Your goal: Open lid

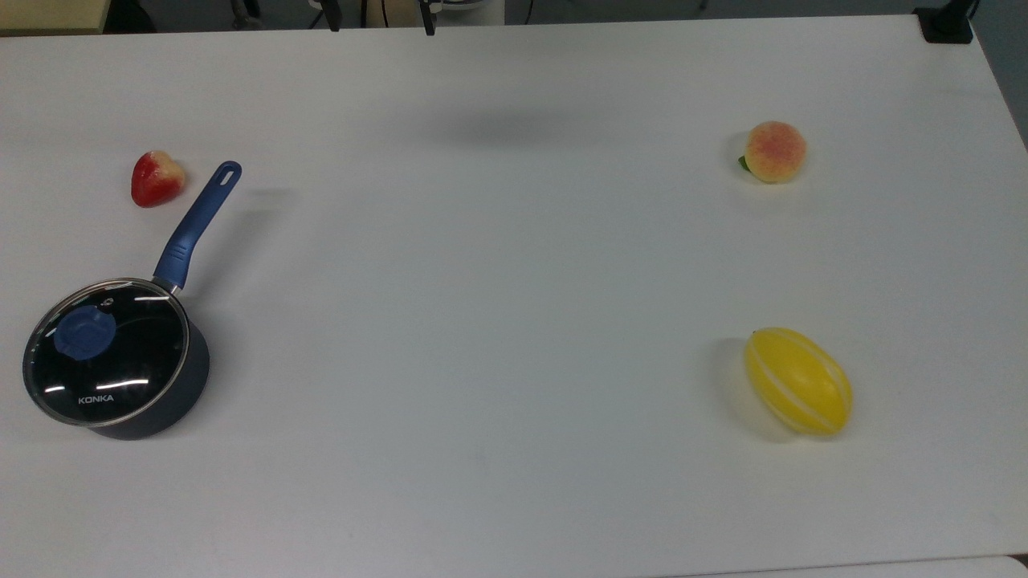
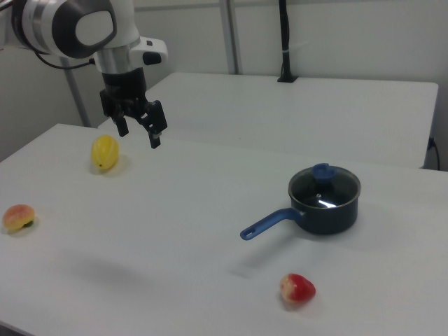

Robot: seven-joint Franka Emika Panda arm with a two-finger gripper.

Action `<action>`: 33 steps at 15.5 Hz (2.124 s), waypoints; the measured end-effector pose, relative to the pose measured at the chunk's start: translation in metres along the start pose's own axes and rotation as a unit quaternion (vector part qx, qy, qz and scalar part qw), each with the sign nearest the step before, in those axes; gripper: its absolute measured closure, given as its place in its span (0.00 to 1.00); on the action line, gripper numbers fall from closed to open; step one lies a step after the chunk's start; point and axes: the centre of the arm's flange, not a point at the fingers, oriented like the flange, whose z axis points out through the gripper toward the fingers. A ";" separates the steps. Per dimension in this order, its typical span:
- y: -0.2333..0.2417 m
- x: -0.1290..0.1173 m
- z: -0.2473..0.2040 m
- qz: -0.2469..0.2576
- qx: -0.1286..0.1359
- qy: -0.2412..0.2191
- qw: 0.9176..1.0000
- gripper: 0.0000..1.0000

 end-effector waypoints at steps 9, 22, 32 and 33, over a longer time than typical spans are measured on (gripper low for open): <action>0.000 0.000 -0.001 -0.001 0.000 0.001 1.000 0.00; 0.077 0.033 -0.009 0.066 -0.008 0.043 0.997 0.00; 0.179 0.117 0.043 0.199 -0.060 0.129 0.970 0.00; 0.184 0.122 0.050 0.206 -0.066 0.136 0.967 0.00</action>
